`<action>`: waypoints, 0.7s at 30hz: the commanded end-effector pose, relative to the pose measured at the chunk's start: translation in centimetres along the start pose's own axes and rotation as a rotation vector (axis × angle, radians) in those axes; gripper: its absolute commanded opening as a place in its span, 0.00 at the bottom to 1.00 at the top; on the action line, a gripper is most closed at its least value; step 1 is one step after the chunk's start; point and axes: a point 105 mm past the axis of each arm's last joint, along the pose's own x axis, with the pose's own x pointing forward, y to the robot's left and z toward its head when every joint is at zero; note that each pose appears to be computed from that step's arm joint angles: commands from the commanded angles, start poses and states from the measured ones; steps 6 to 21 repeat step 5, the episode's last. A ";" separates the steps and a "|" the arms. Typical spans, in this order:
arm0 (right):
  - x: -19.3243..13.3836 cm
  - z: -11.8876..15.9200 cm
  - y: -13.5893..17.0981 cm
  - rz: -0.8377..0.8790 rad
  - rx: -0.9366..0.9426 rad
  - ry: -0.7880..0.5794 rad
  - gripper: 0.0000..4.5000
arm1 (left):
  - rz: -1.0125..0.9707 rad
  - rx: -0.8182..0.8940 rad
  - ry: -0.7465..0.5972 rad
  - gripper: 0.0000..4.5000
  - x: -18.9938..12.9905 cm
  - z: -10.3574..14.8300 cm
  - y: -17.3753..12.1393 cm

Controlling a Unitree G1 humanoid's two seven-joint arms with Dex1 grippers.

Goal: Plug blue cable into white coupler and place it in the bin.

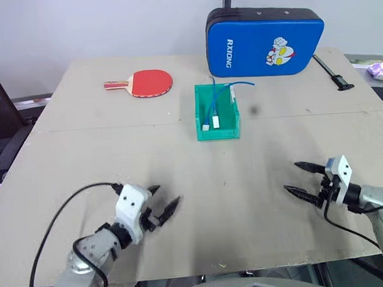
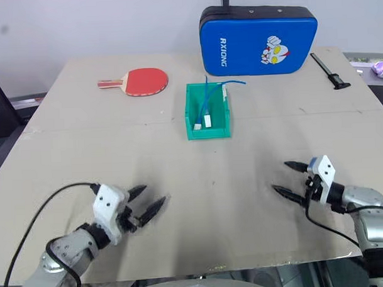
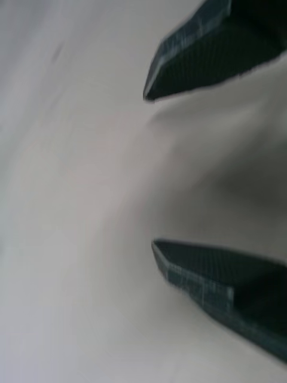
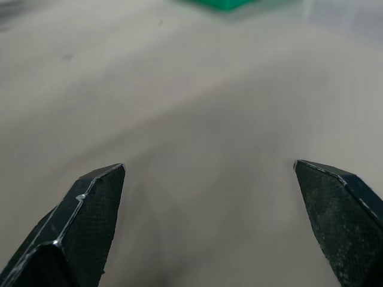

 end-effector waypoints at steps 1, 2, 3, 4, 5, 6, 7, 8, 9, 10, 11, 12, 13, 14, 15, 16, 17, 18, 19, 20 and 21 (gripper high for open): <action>-1.1 0.5 -0.5 -0.014 -0.024 -0.024 1.00 | 0.004 0.085 -0.039 0.99 -0.3 0.2 0.2; -1.1 0.4 -0.8 -0.034 -0.042 -0.018 1.00 | 0.021 0.097 -0.034 0.99 -0.2 0.0 0.5; -1.2 0.3 -1.0 -0.047 -0.054 -0.009 1.00 | 0.031 0.113 -0.030 0.99 -0.1 -0.1 0.7; -1.3 0.1 -1.1 -0.050 -0.057 -0.001 1.00 | 0.036 0.114 -0.019 0.99 -0.1 -0.3 0.8; -1.3 0.0 -1.1 -0.048 -0.053 0.002 1.00 | 0.038 0.120 -0.015 0.99 0.0 -0.5 0.9; -1.3 0.0 -1.1 -0.048 -0.053 0.002 1.00 | 0.038 0.120 -0.015 0.99 0.0 -0.5 0.9; -1.3 0.0 -1.1 -0.048 -0.053 0.002 1.00 | 0.038 0.120 -0.015 0.99 0.0 -0.5 0.9; -1.3 0.0 -1.1 -0.048 -0.053 0.002 1.00 | 0.038 0.120 -0.015 0.99 0.0 -0.5 0.9; -1.3 0.0 -1.1 -0.048 -0.053 0.002 1.00 | 0.038 0.120 -0.015 0.99 0.0 -0.5 0.9; -1.3 0.0 -1.1 -0.048 -0.053 0.002 1.00 | 0.038 0.120 -0.015 0.99 0.0 -0.5 0.9; -1.3 0.0 -1.1 -0.048 -0.053 0.002 1.00 | 0.038 0.120 -0.015 0.99 0.0 -0.5 0.9; -1.3 0.0 -1.1 -0.048 -0.053 0.002 1.00 | 0.038 0.120 -0.015 0.99 0.0 -0.5 0.9; -1.3 0.0 -1.1 -0.048 -0.053 0.002 1.00 | 0.038 0.120 -0.015 0.99 0.0 -0.5 0.9; -1.3 0.0 -1.1 -0.048 -0.053 0.002 1.00 | 0.038 0.120 -0.015 0.99 0.0 -0.5 0.9; -1.3 0.0 -1.1 -0.048 -0.053 0.002 1.00 | 0.038 0.120 -0.015 0.99 0.0 -0.5 0.9; -1.3 0.0 -1.1 -0.048 -0.053 0.002 1.00 | 0.038 0.120 -0.015 0.99 0.0 -0.5 0.9; -1.3 0.0 -1.1 -0.048 -0.053 0.002 1.00 | 0.038 0.120 -0.015 0.99 0.0 -0.5 0.9; -1.3 0.0 -1.1 -0.048 -0.053 0.002 1.00 | 0.038 0.120 -0.015 0.99 0.0 -0.5 0.9; -1.3 0.0 -1.1 -0.048 -0.053 0.002 1.00 | 0.038 0.120 -0.015 0.99 0.0 -0.5 0.9; -1.3 0.0 -1.1 -0.048 -0.053 0.002 1.00 | 0.038 0.120 -0.015 0.99 0.0 -0.5 0.9; -1.3 0.0 -1.1 -0.048 -0.053 0.002 1.00 | 0.038 0.120 -0.015 0.99 0.0 -0.5 0.9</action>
